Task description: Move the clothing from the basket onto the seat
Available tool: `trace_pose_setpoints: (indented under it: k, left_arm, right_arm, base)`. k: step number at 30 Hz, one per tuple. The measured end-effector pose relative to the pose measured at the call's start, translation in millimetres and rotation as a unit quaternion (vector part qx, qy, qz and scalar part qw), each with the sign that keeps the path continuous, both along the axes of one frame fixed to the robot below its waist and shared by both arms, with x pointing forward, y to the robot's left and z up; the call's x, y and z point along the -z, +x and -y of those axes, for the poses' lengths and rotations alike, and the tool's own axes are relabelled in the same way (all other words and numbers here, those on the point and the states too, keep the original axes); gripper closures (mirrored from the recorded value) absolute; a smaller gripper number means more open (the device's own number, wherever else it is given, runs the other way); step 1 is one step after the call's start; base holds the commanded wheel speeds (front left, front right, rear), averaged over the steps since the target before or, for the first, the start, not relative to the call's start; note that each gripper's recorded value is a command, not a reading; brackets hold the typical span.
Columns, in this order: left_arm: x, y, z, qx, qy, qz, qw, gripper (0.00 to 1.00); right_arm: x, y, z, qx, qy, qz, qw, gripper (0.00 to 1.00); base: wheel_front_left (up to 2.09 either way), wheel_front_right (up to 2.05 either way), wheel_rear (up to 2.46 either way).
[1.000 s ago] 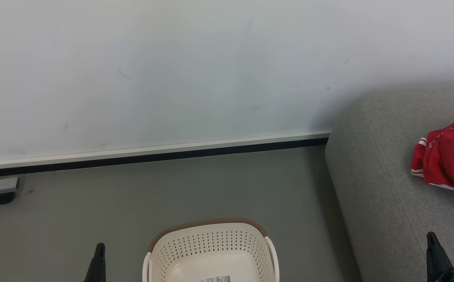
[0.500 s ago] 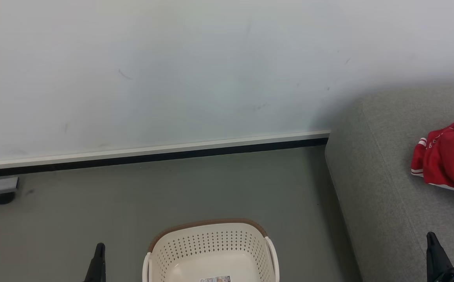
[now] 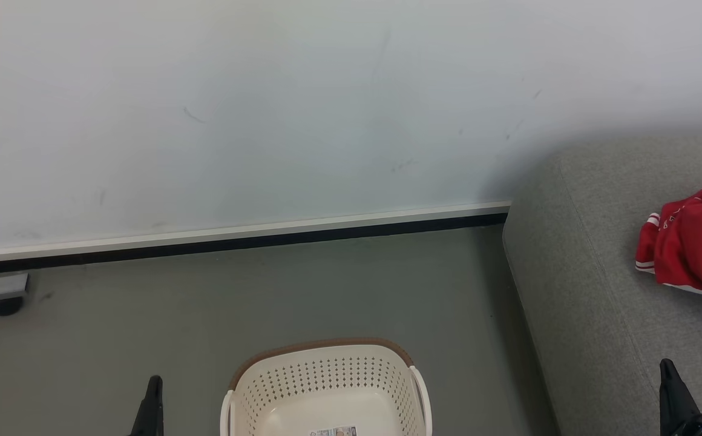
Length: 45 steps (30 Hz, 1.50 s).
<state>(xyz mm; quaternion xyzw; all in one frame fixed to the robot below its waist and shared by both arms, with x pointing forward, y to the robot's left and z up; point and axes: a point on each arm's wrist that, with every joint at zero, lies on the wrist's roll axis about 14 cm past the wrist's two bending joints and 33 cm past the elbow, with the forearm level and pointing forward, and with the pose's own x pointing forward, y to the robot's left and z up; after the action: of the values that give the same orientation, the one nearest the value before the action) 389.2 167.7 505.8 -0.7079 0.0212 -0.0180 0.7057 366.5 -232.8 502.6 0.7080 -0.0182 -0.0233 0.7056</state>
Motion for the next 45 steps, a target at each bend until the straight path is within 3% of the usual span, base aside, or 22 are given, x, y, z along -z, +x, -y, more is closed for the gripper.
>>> trace_pose_setpoints:
  k: [45]
  left_arm:
    - [0.0,0.0,0.1,0.001,0.000,0.000,1.000,1.00]
  right_arm:
    - [0.4,-0.2,0.2,0.000,0.000,0.000,1.000,1.00]
  base:
    - [0.00,0.00,0.00]
